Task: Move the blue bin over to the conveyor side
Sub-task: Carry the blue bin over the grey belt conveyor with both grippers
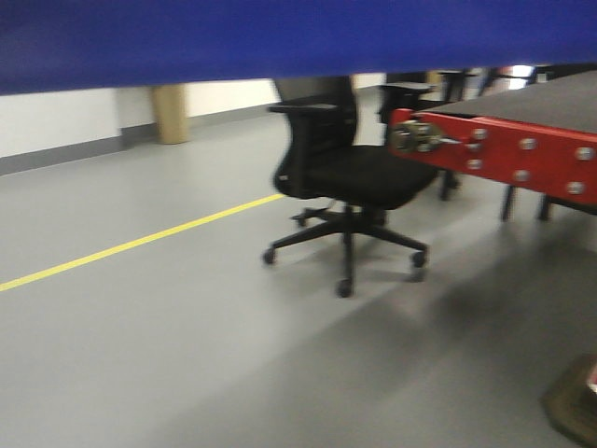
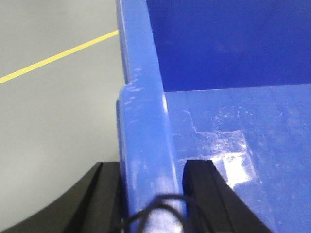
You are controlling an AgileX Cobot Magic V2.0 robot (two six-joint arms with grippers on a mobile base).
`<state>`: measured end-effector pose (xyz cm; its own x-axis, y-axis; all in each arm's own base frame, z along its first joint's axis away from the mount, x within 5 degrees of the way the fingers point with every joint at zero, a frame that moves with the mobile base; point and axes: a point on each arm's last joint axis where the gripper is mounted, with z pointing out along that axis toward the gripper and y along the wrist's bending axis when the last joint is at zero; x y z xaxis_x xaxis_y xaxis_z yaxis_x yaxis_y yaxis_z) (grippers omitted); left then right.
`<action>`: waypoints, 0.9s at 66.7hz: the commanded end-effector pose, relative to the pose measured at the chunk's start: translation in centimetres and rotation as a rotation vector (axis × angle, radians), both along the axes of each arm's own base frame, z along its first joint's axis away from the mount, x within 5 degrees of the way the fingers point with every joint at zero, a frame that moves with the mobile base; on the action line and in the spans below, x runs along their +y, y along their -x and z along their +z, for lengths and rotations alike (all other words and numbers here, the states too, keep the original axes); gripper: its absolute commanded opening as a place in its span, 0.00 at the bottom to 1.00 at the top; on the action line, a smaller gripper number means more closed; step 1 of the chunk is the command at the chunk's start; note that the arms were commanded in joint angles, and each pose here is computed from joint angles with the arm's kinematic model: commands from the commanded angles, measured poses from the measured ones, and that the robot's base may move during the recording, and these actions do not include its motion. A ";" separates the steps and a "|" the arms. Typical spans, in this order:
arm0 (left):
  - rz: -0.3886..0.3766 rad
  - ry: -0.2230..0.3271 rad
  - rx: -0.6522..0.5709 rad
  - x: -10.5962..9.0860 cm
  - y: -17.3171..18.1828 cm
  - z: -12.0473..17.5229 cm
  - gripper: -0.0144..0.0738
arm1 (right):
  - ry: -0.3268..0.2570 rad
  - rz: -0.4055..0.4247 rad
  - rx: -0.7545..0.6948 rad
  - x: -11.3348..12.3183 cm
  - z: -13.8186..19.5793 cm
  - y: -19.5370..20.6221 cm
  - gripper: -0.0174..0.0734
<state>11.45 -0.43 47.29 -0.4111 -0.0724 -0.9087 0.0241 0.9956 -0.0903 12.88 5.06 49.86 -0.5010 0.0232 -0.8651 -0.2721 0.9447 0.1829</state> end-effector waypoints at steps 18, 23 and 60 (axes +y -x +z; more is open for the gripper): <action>0.021 -0.045 -0.143 0.3 0.6 1.5 0.14 | 0.040 -0.049 -0.168 -0.9 1.6 0.2 0.11; 0.021 -0.045 -0.143 0.3 0.6 1.5 0.14 | 0.041 -0.049 -0.167 -0.9 1.6 0.2 0.11; 0.021 -0.045 -0.143 0.3 0.6 1.5 0.14 | 0.039 -0.049 -0.171 -0.9 1.6 0.2 0.11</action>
<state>11.45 -0.44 47.29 -0.4111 -0.0735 -0.9086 0.0252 0.9954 -0.0919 12.89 5.05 49.87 -0.5000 0.0227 -0.8658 -0.2712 0.9453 0.1814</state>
